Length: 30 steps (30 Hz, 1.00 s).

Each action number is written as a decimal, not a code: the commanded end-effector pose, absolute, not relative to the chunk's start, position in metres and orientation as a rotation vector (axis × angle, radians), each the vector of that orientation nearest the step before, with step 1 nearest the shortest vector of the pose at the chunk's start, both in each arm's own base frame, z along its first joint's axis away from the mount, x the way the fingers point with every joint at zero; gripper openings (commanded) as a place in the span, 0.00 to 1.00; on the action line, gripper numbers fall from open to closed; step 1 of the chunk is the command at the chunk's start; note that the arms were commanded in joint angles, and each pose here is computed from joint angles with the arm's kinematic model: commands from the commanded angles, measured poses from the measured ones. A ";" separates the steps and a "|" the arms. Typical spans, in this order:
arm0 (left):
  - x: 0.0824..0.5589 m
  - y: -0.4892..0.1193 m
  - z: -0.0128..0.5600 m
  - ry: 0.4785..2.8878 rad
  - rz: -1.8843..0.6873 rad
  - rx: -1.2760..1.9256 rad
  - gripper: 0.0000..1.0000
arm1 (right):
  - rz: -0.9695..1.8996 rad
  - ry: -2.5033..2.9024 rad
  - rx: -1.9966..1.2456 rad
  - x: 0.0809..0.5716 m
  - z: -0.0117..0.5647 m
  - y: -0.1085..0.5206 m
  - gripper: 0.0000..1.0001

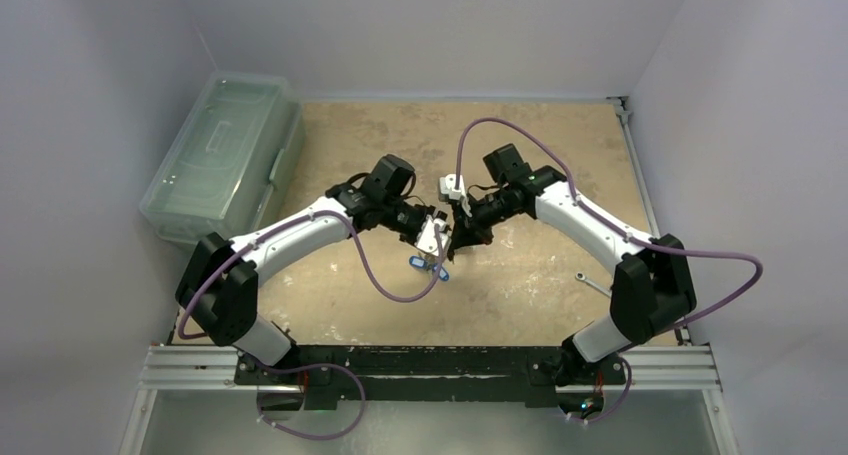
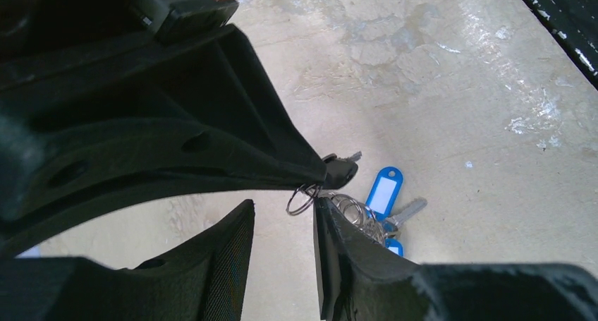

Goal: Remove the keys from the keyring

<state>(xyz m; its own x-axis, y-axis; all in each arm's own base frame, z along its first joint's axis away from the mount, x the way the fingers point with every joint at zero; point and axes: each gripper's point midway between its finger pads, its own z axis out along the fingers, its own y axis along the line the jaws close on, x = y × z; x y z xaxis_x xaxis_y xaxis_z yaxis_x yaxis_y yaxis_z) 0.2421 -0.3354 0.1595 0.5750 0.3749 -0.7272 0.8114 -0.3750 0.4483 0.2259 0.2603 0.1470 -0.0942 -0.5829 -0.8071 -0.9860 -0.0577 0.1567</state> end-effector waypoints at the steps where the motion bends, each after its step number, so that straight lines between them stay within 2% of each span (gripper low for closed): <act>1: 0.232 -0.345 0.163 0.851 -0.702 2.003 0.34 | 1.078 1.623 -1.687 0.225 0.166 0.271 0.00; 10: 0.212 -0.339 0.146 0.803 -0.719 2.110 0.19 | 1.108 1.617 -1.684 0.225 0.170 0.274 0.00; 17: 0.213 -0.342 0.140 0.829 -0.691 2.128 0.00 | 1.132 1.614 -1.676 0.224 0.172 0.276 0.00; 23: 0.225 -0.346 0.156 0.993 -0.760 1.976 0.00 | 1.175 1.584 -1.670 0.220 0.175 0.276 0.00; 27: 0.239 -0.340 0.168 1.117 -0.853 1.813 0.00 | 1.183 1.617 -1.565 0.237 0.179 0.257 0.26; 30: 0.244 -0.340 0.178 1.185 -0.929 1.686 0.00 | 1.187 1.630 -1.522 0.243 0.180 0.248 0.32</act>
<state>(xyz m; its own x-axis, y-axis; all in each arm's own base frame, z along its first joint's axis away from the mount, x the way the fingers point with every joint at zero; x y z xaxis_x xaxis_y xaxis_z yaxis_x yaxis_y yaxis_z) 0.2377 -0.3318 0.1433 0.4012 0.4311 -0.8082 0.9079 -0.3041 0.2885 0.2328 0.2535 0.1576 -0.1723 -0.5139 -0.8404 -0.9701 -0.0597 0.2354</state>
